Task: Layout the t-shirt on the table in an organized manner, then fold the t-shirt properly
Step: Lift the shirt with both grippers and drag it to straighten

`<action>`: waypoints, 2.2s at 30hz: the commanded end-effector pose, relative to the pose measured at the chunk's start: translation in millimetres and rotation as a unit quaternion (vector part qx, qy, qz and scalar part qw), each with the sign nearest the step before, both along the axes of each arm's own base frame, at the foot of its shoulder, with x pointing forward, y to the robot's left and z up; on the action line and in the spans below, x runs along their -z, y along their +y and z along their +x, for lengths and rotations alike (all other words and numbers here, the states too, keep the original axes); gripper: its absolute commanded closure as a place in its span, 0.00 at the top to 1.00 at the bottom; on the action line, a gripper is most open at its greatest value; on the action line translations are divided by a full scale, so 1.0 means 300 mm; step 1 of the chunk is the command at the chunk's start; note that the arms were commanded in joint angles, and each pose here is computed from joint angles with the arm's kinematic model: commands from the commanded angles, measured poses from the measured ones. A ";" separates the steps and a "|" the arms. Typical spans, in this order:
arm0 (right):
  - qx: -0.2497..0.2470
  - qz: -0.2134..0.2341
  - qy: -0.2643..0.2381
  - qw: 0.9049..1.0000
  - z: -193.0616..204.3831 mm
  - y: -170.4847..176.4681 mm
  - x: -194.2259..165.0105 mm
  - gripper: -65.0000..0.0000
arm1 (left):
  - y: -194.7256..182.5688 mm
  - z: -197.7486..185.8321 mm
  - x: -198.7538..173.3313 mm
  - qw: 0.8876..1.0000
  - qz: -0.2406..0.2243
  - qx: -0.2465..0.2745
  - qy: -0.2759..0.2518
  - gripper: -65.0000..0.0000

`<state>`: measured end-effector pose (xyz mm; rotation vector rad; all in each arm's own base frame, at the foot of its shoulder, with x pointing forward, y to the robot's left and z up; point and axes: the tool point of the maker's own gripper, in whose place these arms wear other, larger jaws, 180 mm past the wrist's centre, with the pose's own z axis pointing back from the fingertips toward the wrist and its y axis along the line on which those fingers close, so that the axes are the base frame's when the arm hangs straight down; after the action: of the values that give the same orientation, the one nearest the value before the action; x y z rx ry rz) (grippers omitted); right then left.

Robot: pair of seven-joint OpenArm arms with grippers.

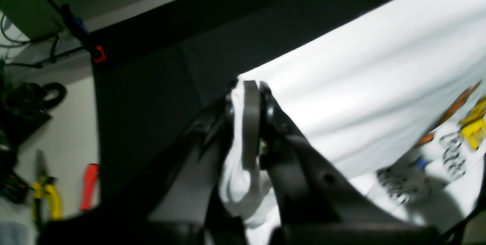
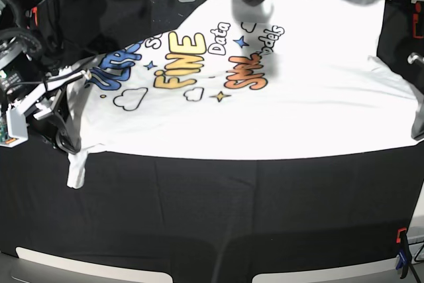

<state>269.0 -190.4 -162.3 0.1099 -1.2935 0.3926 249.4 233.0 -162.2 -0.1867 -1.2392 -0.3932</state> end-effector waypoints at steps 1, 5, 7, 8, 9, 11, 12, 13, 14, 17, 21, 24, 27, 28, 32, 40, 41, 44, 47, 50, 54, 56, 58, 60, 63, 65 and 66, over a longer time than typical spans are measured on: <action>-0.010 -0.005 -0.027 1.000 0.004 0.013 -0.045 0.00 | -0.011 -0.004 -0.021 1.000 -0.005 0.006 -0.013 0.00; -0.013 -0.011 -0.032 0.999 0.014 0.026 -0.045 0.00 | -0.040 -0.009 0.000 0.998 -0.059 0.003 -0.026 0.00; -0.017 -0.013 -0.036 0.999 0.027 0.038 -0.041 0.00 | -0.046 0.005 0.019 0.997 -0.076 0.001 -0.027 0.00; -0.015 -0.011 -0.032 0.999 0.041 0.036 -0.023 0.00 | -0.042 0.017 0.030 0.996 -0.079 -0.003 -0.029 0.00; -0.013 -0.009 -0.027 1.000 0.059 0.033 -0.004 0.00 | -0.038 0.029 0.043 0.996 -0.081 -0.007 -0.031 0.00; -0.010 -0.006 -0.020 1.000 0.104 0.027 0.034 0.00 | -0.033 0.055 0.066 0.995 -0.087 -0.014 -0.040 0.00; -0.009 -0.004 -0.016 1.000 0.130 0.027 0.050 0.00 | -0.036 0.069 0.079 0.995 -0.091 -0.014 -0.044 0.00; -0.012 0.000 -0.011 1.000 0.158 0.032 0.066 0.00 | -0.046 0.084 0.096 0.995 -0.093 -0.011 -0.042 0.00; -0.018 0.006 -0.007 1.000 0.187 0.042 0.076 0.00 | -0.060 0.100 0.120 0.995 -0.093 -0.007 -0.033 0.00; -0.033 0.013 0.012 0.999 0.280 0.073 0.115 0.00 | -0.104 0.164 0.186 0.996 -0.086 0.009 -0.009 0.00; -0.028 0.010 0.031 0.999 0.408 0.078 0.157 0.00 | -0.091 0.283 0.254 0.996 -0.087 -0.014 0.015 0.00; -0.002 0.015 0.051 0.999 0.507 0.044 0.195 0.00 | -0.058 0.372 0.320 0.997 -0.065 -0.032 0.036 0.00; 0.008 0.033 0.070 0.997 0.599 0.019 0.224 0.00 | -0.041 0.451 0.388 0.995 -0.069 -0.042 0.061 0.00; 0.009 0.043 0.075 0.996 0.628 0.015 0.228 0.00 | -0.039 0.476 0.405 0.994 -0.079 -0.043 0.068 0.00; 0.022 0.057 0.090 0.994 0.737 -0.022 0.227 0.00 | -0.020 0.578 0.430 0.989 -0.115 -0.057 0.076 0.00; 0.038 0.068 0.078 0.994 0.893 -0.052 0.147 0.00 | 0.060 0.748 0.418 0.985 -0.129 -0.096 0.068 0.00; 0.040 0.068 0.079 0.994 0.907 -0.056 0.142 0.00 | 0.061 0.766 0.418 0.983 -0.139 -0.099 0.067 0.00; 0.047 0.075 0.079 0.993 0.946 -0.061 0.120 0.00 | 0.073 0.812 0.431 0.978 -0.162 -0.112 0.067 0.00; 0.046 0.084 0.081 0.992 0.968 -0.057 0.107 0.00 | 0.092 0.847 0.458 0.977 -0.156 -0.125 0.071 0.00; 0.048 0.081 0.079 0.992 0.979 -0.058 0.101 0.00 | 0.096 0.869 0.471 0.975 -0.163 -0.131 0.077 0.00; 0.052 0.076 0.071 0.993 0.984 -0.065 0.095 0.00 | 0.104 0.898 0.427 0.974 -0.177 -0.135 0.046 0.00; 0.062 0.076 0.071 0.993 0.987 -0.075 0.096 0.00 | 0.113 0.914 0.385 0.973 -0.184 -0.138 0.015 0.00; 0.068 0.078 0.070 0.992 0.989 -0.081 0.096 0.00 | 0.119 0.925 0.352 0.971 -0.191 -0.140 -0.011 0.00; 0.068 0.077 0.070 0.992 0.989 -0.080 0.097 0.00 | 0.123 0.929 0.336 0.970 -0.196 -0.142 -0.026 0.00; 0.068 0.077 0.070 0.992 0.989 -0.080 0.097 0.00 | 0.125 0.929 0.340 0.969 -0.198 -0.144 -0.028 0.00; 0.070 0.078 0.070 0.992 0.989 -0.082 0.097 0.00 | 0.117 0.931 0.339 0.969 -0.201 -0.143 -0.030 0.00; 0.071 0.078 0.071 0.992 0.990 -0.082 0.098 0.00 | 0.110 0.934 0.334 0.968 -0.204 -0.141 -0.034 0.00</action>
<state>553.2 -205.5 -229.5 0.1938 -1.0861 0.1761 516.9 255.1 -297.1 -0.3529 -1.2831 0.0948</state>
